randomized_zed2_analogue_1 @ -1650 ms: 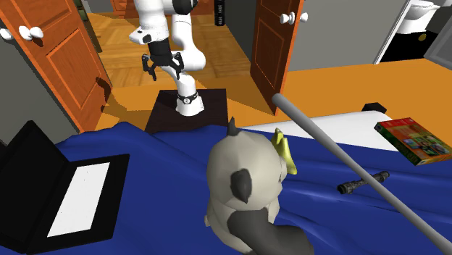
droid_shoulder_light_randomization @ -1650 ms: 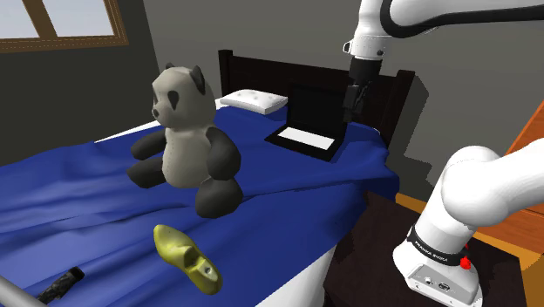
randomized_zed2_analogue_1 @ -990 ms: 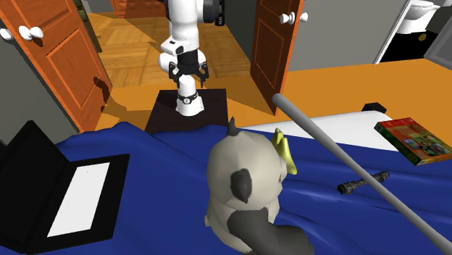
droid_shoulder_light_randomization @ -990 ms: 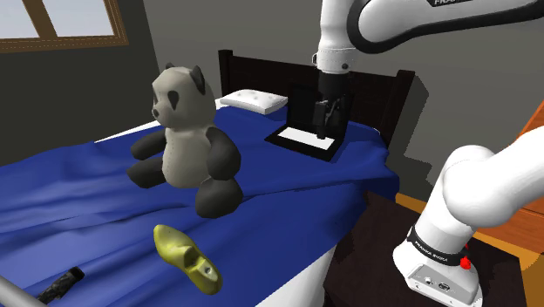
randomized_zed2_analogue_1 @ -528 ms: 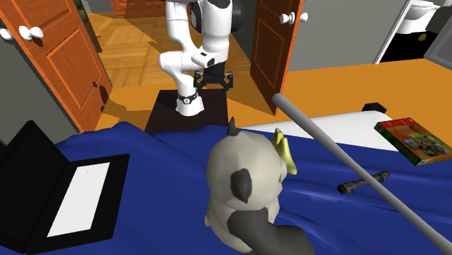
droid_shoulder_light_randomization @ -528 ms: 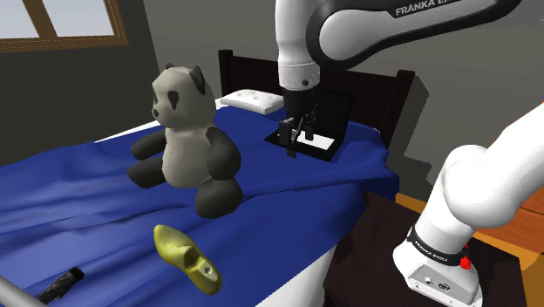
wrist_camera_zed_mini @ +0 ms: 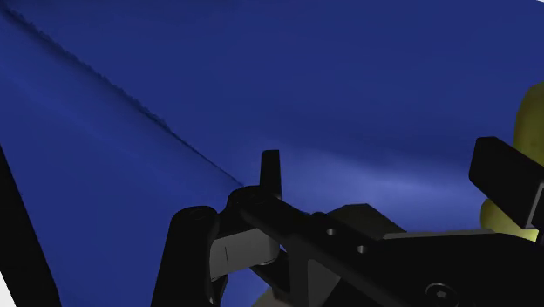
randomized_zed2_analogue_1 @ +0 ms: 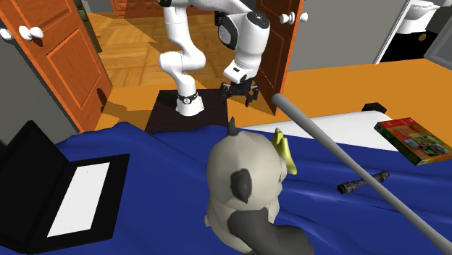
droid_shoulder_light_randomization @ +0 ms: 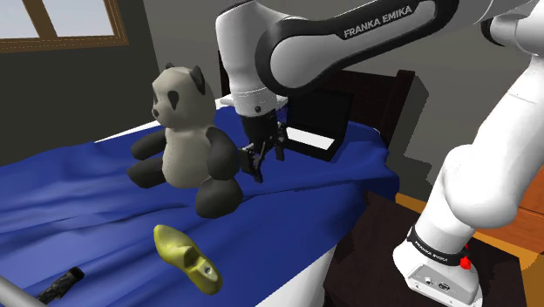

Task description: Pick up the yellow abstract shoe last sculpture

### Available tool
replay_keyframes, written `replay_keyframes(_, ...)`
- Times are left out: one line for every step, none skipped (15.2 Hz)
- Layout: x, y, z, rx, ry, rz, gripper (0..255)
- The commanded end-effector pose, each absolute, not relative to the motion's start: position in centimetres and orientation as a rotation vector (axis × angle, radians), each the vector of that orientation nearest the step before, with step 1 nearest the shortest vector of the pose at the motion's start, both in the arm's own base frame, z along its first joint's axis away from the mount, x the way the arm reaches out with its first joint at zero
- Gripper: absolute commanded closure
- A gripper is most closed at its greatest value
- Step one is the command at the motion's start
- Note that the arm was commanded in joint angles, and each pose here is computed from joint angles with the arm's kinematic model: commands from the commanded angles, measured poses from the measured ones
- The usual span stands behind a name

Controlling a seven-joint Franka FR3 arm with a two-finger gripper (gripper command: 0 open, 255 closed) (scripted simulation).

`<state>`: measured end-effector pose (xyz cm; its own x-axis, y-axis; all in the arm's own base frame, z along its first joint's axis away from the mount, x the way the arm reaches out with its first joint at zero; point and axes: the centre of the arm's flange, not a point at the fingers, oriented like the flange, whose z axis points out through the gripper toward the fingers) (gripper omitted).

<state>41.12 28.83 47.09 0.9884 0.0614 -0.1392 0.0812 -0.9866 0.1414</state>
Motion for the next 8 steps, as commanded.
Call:
replay_keyframes(42.0, 31.4, 46.0, 2.971, 0.104, -0.220, 0)
replay_keyframes(42.4, 32.7, 45.4, 2.964, 0.103, -0.229, 0)
replay_keyframes(42.8, 34.0, 44.9, 2.957, 0.103, -0.238, 0)
replay_keyframes(43.2, 35.2, 44.3, 2.949, 0.103, -0.246, 0)
replay_keyframes(43.6, 36.5, 43.7, 2.942, 0.102, -0.255, 0)
replay_keyframes(44.0, 37.8, 43.2, 2.934, 0.102, -0.264, 0)
replay_keyframes(44.4, 39.0, 42.6, 2.927, 0.102, -0.272, 0)
replay_keyframes(44.7, 40.3, 42.0, 2.919, 0.101, -0.281, 0)
